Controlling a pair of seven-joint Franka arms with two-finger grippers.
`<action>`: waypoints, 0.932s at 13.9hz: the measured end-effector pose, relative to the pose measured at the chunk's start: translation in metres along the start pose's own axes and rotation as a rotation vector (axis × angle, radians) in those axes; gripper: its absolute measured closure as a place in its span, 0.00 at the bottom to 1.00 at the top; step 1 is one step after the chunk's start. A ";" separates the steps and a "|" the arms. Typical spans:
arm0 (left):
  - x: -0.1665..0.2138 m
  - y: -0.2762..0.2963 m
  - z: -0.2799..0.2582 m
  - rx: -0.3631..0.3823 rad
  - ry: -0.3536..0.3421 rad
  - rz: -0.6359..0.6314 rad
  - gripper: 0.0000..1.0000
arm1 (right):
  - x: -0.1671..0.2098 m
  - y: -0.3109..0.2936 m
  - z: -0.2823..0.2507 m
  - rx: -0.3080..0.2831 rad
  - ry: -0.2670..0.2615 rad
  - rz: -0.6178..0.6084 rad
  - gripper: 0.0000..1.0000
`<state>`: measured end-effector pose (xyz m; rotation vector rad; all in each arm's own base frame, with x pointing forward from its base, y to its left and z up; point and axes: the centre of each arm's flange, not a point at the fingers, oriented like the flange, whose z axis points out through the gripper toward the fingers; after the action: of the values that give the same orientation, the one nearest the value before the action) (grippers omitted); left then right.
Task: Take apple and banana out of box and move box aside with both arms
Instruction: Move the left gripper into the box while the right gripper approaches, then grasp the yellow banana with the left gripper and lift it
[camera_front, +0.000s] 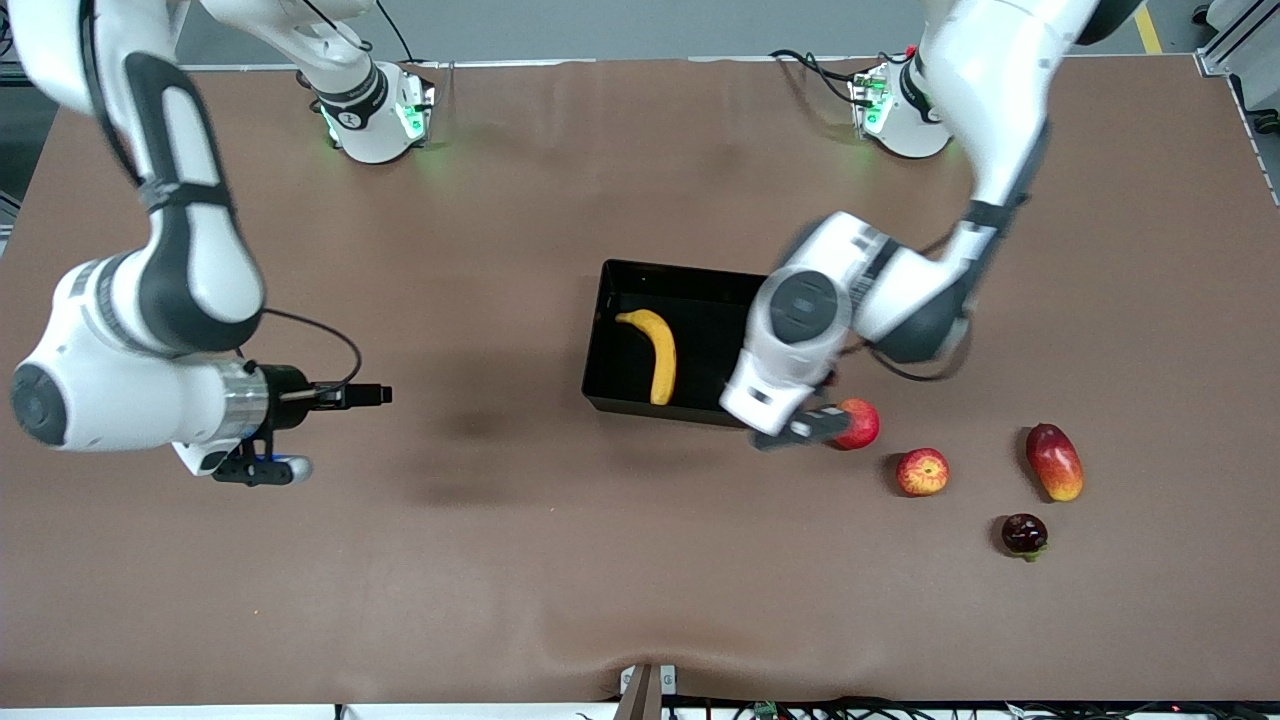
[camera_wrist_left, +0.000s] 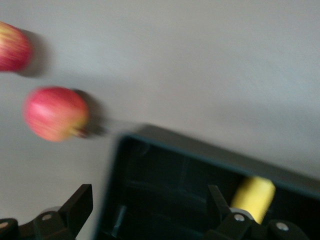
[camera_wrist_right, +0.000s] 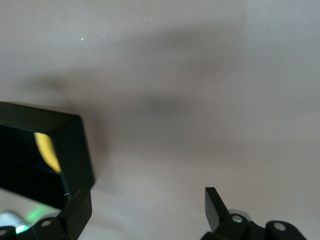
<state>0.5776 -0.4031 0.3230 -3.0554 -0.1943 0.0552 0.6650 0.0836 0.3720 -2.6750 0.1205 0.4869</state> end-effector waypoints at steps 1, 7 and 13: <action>-0.017 0.023 0.010 -0.015 0.006 0.038 0.00 | 0.005 0.016 0.007 0.063 -0.040 0.012 0.00; -0.075 0.091 0.110 -0.094 -0.006 0.154 0.00 | 0.030 0.080 0.060 0.361 -0.170 -0.083 0.00; -0.087 0.100 0.145 -0.105 -0.023 0.182 0.27 | 0.030 0.052 0.102 0.508 -0.247 -0.129 0.00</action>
<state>0.4982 -0.5018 0.1734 -3.1697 0.0827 0.0938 0.6522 0.0780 0.2544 -2.0961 -0.0029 0.6425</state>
